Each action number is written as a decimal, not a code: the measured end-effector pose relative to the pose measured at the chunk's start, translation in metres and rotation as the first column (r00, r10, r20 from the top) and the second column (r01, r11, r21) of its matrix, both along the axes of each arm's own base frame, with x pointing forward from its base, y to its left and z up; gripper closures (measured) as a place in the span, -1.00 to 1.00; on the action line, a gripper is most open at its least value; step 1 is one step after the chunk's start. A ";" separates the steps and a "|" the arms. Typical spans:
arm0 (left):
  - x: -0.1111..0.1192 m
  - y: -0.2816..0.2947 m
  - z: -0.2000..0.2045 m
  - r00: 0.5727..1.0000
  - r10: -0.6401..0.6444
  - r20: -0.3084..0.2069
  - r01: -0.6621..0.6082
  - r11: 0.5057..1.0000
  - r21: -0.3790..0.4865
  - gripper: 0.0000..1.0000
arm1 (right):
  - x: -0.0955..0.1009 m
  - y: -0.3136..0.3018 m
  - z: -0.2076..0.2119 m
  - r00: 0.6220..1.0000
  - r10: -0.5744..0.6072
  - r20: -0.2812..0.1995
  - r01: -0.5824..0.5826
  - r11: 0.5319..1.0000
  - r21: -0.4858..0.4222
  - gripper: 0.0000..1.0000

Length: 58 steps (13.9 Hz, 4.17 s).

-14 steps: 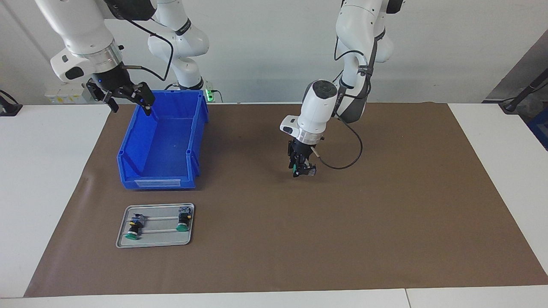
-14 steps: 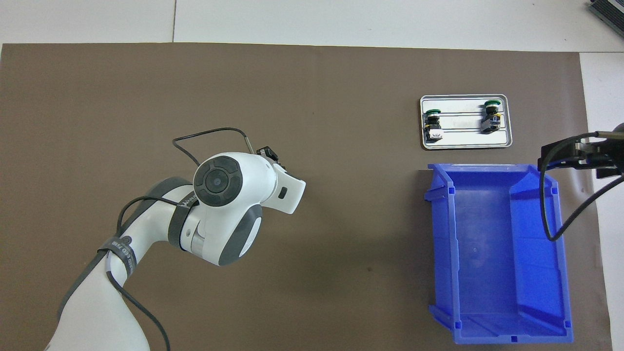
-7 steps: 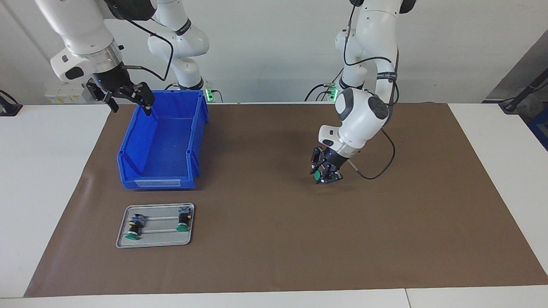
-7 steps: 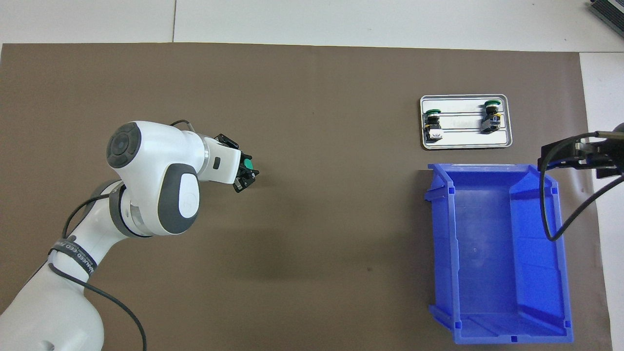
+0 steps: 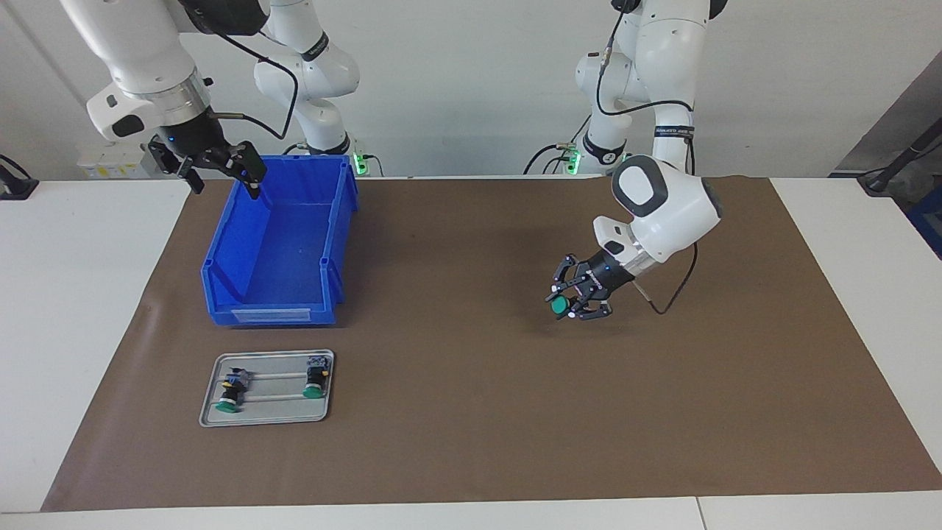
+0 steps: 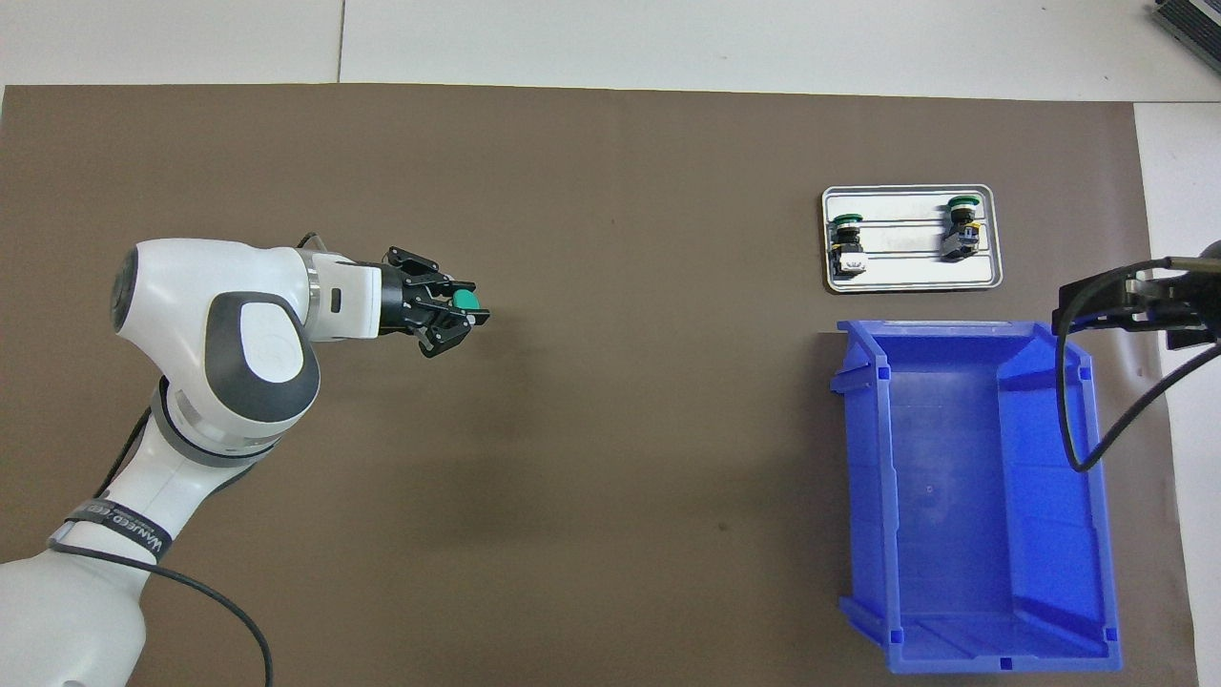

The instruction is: Place and press button with both arms

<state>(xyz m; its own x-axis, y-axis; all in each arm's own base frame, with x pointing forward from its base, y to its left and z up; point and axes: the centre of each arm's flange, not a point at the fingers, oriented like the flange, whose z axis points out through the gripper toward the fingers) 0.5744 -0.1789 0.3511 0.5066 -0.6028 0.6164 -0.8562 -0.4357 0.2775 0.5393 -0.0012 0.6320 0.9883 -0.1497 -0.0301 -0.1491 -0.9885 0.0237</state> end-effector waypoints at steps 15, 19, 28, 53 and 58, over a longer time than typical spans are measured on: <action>-0.089 0.029 -0.082 0.979 0.093 0.180 0.009 0.866 -0.500 0.22 | 0.000 -0.001 0.000 1.000 -0.002 -0.001 0.002 1.000 0.000 -1.00; -0.106 0.056 -0.098 0.969 0.118 0.216 0.030 0.813 -0.581 0.22 | 0.000 -0.001 0.000 1.000 -0.002 -0.001 0.002 1.000 0.000 -1.00; -0.166 0.016 -0.154 0.928 0.150 0.342 0.141 0.706 -0.693 0.22 | 0.000 -0.001 -0.002 1.000 -0.002 -0.004 0.002 1.000 0.000 -1.00; -0.117 0.037 -0.125 0.965 0.213 0.154 -0.011 0.618 -0.786 -0.53 | 0.000 -0.001 -0.002 1.000 -0.002 -0.005 0.002 1.000 0.000 -1.00; -0.099 0.073 -0.106 0.985 0.150 0.081 -0.038 0.659 -0.752 -0.53 | 0.000 -0.004 -0.002 1.000 0.003 -0.005 -0.003 1.000 0.000 -1.00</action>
<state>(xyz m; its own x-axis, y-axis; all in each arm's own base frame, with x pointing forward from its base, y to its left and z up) 0.4756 -0.1057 0.2453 0.4204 0.1333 0.8975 -0.8730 -0.2103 0.4401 0.5392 -0.0056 0.6297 0.9886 -0.1465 -0.0352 -0.1457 -0.9890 0.0241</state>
